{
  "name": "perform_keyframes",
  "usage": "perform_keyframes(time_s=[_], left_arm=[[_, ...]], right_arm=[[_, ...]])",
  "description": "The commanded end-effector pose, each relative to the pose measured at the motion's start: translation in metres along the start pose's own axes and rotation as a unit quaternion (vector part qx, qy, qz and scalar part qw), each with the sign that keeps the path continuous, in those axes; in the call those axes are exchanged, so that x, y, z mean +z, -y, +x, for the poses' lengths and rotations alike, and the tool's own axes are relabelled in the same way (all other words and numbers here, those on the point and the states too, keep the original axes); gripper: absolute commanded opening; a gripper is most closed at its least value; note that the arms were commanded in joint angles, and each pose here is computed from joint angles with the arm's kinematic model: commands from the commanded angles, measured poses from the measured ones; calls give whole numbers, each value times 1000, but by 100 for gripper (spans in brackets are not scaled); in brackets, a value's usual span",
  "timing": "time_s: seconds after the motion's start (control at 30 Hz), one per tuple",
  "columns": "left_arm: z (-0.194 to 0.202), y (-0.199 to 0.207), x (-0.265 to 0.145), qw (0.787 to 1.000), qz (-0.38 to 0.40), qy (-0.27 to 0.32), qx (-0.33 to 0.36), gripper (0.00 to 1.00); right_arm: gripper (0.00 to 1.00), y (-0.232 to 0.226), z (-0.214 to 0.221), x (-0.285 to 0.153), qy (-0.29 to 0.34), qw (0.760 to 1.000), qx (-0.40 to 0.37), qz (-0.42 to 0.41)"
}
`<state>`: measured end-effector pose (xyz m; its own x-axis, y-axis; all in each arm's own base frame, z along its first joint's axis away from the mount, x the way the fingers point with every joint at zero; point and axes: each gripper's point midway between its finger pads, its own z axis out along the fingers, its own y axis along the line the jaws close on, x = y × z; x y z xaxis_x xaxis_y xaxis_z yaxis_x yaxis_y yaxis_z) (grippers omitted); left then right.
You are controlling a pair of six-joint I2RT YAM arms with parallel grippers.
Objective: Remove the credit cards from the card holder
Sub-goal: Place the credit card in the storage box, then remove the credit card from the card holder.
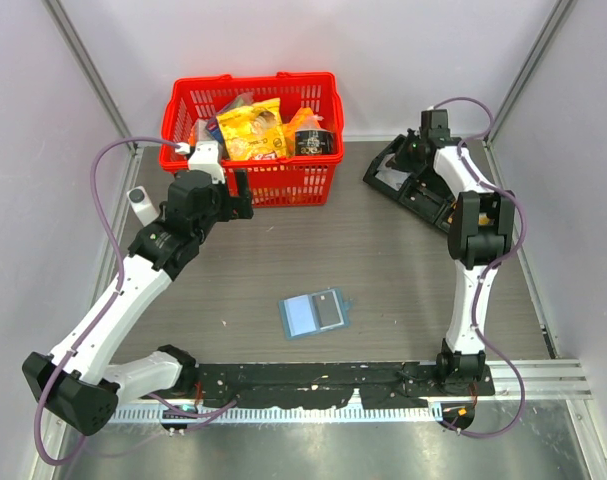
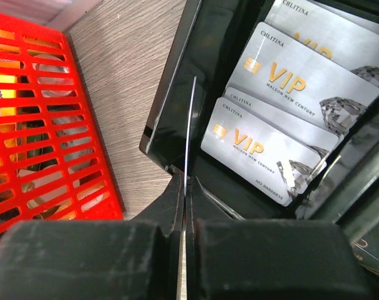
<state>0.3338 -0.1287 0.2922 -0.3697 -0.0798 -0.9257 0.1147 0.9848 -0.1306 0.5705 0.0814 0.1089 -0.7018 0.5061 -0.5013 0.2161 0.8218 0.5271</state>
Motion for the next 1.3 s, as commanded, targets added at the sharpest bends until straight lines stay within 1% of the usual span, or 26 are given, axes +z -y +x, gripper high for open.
perform_keyframes(time_s=[0.0, 0.03, 0.13, 0.17, 0.2, 0.3, 0.37, 0.4, 0.57, 0.67, 0.73, 0.77, 0.8, 0.83, 0.93, 0.97, 1.07, 1.1, 1.13, 1.17, 1.27], left_arm=[[-26, 0, -11, 999, 3, 35, -3, 96], [-25, 0, -11, 999, 4, 35, -3, 96], [-26, 1, -11, 999, 5, 35, -3, 96], [-26, 1, -11, 999, 5, 35, -3, 96], [-26, 0, -11, 999, 5, 36, -3, 96], [-26, 1, -12, 999, 6, 37, -4, 96], [-26, 1, -11, 999, 8, 36, -5, 96], [-25, 2, -11, 999, 8, 35, -4, 96], [-24, 3, -10, 999, 10, 32, -8, 96], [-26, 4, -11, 999, 12, 32, -14, 95], [-27, 7, -10, 999, 16, 32, -23, 95], [-29, 9, -10, 999, 20, 31, -27, 95], [-29, 12, -11, 999, 24, 24, -32, 94], [-31, 16, -12, 999, 31, 20, -37, 94], [-31, 26, -20, 997, 56, -1, -57, 94], [-26, 30, -22, 996, 65, -14, -64, 94], [-8, 38, -32, 991, 85, -41, -92, 93], [1, 41, -36, 989, 95, -50, -102, 93], [11, 45, -39, 987, 101, -61, -111, 93], [18, 47, -44, 984, 108, -65, -122, 92], [44, 56, -54, 978, 123, -89, -146, 91]], right_arm=[[5, -13, -3, -2, -22, 1000, 16, -16], [7, -10, -2, -2, -26, 999, 18, -10], [18, -3, -6, -4, -20, 1000, 16, 9], [19, 1, -8, -5, -16, 1000, 17, 20], [23, 1, -11, -8, -11, 1000, 14, 22], [30, 3, -21, -19, 8, 999, 3, 38], [35, -4, -32, -33, 29, 999, -7, 40], [38, -2, -37, -37, 38, 998, -13, 50], [42, -11, -61, -77, 79, 994, -38, 69], [42, -14, -66, -98, 99, 990, -53, 83], [43, -20, -62, -110, 103, 990, -64, 77], [43, -23, -55, -119, 101, 989, -71, 75], [43, -18, -44, -117, 97, 988, -76, 91], [44, -27, -44, -134, 111, 986, -87, 84], [45, -48, -9, -155, 114, 984, -120, 67], [46, -57, 8, -155, 106, 983, -134, 61], [46, -71, 48, -176, 111, 981, -153, 37], [46, -85, 63, -182, 110, 980, -164, 20], [46, -84, 76, -189, 109, 980, -168, 17], [46, -95, 92, -194, 108, 979, -175, 7], [46, -107, 129, -210, 103, 977, -186, -19]])
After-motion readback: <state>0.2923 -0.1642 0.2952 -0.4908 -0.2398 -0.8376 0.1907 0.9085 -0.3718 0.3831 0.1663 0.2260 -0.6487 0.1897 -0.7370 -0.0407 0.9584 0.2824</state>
